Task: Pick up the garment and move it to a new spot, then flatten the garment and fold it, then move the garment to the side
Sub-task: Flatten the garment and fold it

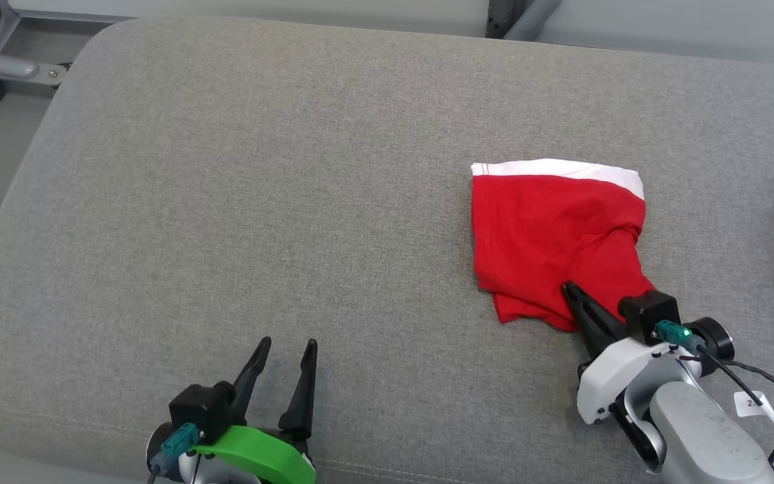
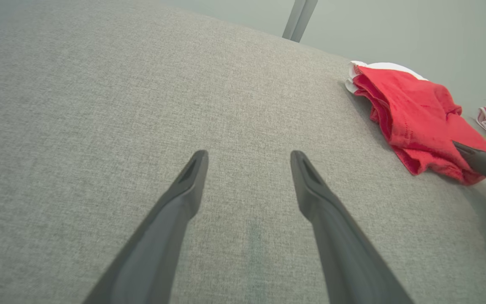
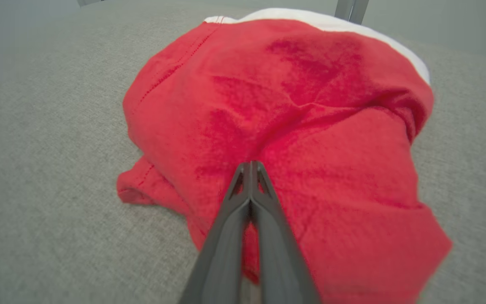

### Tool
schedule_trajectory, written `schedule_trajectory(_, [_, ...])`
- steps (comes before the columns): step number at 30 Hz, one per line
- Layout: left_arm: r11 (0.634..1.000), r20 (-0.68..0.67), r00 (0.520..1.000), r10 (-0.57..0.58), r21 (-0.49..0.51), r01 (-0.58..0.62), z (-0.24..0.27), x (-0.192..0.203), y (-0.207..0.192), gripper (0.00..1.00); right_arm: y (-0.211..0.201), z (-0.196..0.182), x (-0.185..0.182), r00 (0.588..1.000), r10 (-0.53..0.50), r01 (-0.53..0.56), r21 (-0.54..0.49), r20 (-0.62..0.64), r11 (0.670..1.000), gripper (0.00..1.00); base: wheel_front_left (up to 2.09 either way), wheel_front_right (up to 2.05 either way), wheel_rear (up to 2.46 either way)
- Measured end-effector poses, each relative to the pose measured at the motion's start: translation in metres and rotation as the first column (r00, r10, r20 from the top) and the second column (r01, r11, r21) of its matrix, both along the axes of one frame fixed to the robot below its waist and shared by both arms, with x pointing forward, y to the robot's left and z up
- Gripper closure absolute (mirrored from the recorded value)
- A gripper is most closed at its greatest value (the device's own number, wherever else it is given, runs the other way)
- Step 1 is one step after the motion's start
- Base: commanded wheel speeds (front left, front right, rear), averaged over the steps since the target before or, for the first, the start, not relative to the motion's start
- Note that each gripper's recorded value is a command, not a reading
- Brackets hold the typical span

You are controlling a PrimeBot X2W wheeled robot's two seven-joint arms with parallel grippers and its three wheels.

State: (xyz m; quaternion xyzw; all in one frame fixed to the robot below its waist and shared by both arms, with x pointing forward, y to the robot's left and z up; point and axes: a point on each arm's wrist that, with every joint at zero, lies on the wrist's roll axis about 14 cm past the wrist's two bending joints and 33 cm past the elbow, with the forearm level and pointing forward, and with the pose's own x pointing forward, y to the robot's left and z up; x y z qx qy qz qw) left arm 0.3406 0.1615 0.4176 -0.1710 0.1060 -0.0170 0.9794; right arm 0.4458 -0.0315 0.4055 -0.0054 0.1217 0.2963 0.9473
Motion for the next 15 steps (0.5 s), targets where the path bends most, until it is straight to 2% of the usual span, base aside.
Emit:
schedule_trajectory(6, [1.000, 0.008, 1.000, -0.009, -0.011, 0.010, 0.002, -0.002, -0.005, 0.00, -0.001, 0.022, -0.002, 0.999, -0.003, 0.001, 0.032, 0.053, 0.999, 1.00, 0.00, 0.00, 0.00])
schedule_trajectory(7, [1.000, 0.014, 1.000, -0.005, -0.012, 0.005, 0.003, -0.002, -0.004, 0.00, -0.001, 0.029, -0.001, 0.997, -0.009, 0.006, 0.043, 0.071, 0.999, 0.94, 0.00, 0.00, 0.00])
schedule_trajectory(8, [1.000, 0.020, 1.000, 0.001, -0.012, 0.000, 0.005, -0.003, -0.002, 0.00, -0.004, 0.036, -0.001, 0.996, -0.018, 0.013, 0.053, 0.092, 0.999, 0.62, 0.00, 0.00, 0.00])
schedule_trajectory(9, [1.000, 0.030, 1.000, 0.006, -0.011, -0.006, 0.008, -0.003, 0.000, 0.00, -0.008, 0.045, -0.001, 0.993, -0.035, 0.028, 0.065, 0.114, 0.997, 0.09, 0.00, 0.00, 0.00])
schedule_trajectory(10, [1.000, 0.039, 0.999, 0.013, -0.006, -0.012, 0.011, -0.005, 0.002, 0.00, -0.013, 0.053, -0.001, 0.989, -0.055, 0.045, 0.079, 0.134, 0.996, 0.00, 0.00, 0.00, 0.00])
schedule_trajectory(15, [0.997, 0.102, 0.992, 0.071, 0.025, -0.074, 0.029, -0.016, 0.025, 0.00, -0.054, 0.091, -0.012, 0.952, -0.184, 0.158, 0.125, 0.243, 0.980, 0.00, 0.00, 0.00, 0.00])
